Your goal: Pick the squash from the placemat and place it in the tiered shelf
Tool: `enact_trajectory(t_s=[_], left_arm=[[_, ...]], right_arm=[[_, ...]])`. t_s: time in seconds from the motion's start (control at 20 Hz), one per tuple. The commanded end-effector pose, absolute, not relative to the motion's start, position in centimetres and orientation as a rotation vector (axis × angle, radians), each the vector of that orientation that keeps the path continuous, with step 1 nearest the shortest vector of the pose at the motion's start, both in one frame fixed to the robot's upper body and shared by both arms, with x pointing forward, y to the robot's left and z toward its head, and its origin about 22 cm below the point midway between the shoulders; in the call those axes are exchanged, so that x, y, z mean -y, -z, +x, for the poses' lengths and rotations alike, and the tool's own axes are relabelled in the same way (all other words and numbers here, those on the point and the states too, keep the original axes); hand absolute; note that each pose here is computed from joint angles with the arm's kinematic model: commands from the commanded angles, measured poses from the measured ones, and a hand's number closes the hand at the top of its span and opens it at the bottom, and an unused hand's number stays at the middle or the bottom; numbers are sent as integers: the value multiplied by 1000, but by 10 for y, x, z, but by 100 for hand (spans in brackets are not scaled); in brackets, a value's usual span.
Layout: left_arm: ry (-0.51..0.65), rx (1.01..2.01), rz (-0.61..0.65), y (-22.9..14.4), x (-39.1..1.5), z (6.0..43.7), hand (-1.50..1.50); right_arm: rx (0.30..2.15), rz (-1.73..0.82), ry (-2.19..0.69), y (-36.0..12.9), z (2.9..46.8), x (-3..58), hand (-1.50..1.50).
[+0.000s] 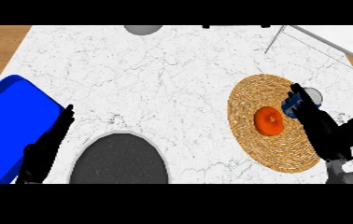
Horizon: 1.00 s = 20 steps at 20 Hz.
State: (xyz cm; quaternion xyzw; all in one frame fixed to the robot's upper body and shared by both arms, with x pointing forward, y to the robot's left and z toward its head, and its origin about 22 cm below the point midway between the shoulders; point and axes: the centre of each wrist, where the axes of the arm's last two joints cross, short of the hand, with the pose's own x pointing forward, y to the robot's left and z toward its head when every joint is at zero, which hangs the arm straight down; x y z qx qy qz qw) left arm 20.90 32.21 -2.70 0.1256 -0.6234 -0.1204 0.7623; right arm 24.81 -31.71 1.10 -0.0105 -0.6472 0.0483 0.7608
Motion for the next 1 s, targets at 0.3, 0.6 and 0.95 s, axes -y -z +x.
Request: enact_trajectory(t_s=[0.3, 0.6, 0.95], left_arm=[[106, 1557, 82, -29, -274, 269, 0], [94, 1545, 46, -63, -267, 292, 0], [73, 1524, 49, -58, -258, 303, 0]], right_arm=[[1801, -250, -655, -152, 321, 350, 150], [1706, 586, -414, -105, 351, 359, -150], [1577, 587, -839, -167, 364, 396, -150]])
